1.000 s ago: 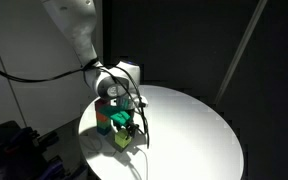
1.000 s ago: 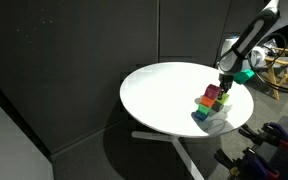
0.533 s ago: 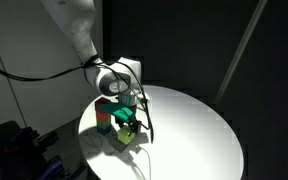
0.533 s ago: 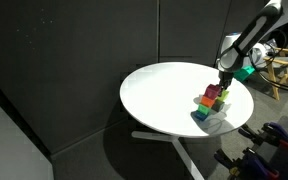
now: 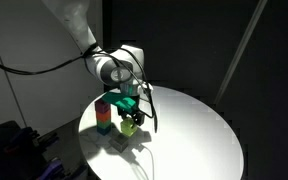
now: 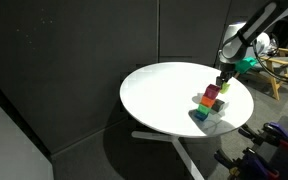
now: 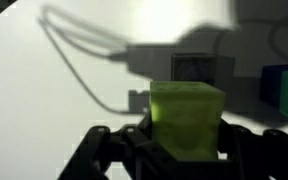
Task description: Put the yellow block on top of the pink block
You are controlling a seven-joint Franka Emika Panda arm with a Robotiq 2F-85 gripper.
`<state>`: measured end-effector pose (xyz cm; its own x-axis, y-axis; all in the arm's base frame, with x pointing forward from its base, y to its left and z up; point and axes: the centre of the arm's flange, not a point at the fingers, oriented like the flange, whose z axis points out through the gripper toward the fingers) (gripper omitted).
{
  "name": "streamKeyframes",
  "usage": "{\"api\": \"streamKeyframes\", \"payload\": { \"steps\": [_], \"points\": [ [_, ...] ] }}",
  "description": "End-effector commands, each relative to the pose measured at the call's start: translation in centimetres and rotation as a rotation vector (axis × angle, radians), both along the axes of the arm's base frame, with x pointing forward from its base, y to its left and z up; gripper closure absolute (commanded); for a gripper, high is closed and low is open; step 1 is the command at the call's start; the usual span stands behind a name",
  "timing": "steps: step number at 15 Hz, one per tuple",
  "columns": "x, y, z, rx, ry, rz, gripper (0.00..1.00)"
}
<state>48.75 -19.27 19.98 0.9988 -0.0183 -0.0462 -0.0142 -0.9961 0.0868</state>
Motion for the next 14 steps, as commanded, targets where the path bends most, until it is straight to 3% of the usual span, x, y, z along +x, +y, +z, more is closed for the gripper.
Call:
{"api": "streamKeyframes", "payload": {
  "steps": [1, 14],
  "points": [
    [-0.4, -0.2, 3.4, 0.001, 0.012, 0.001, 0.75],
    [-0.7, 0.6, 10.3, 0.022, 0.029, 0.001, 0.75]
  ]
}}
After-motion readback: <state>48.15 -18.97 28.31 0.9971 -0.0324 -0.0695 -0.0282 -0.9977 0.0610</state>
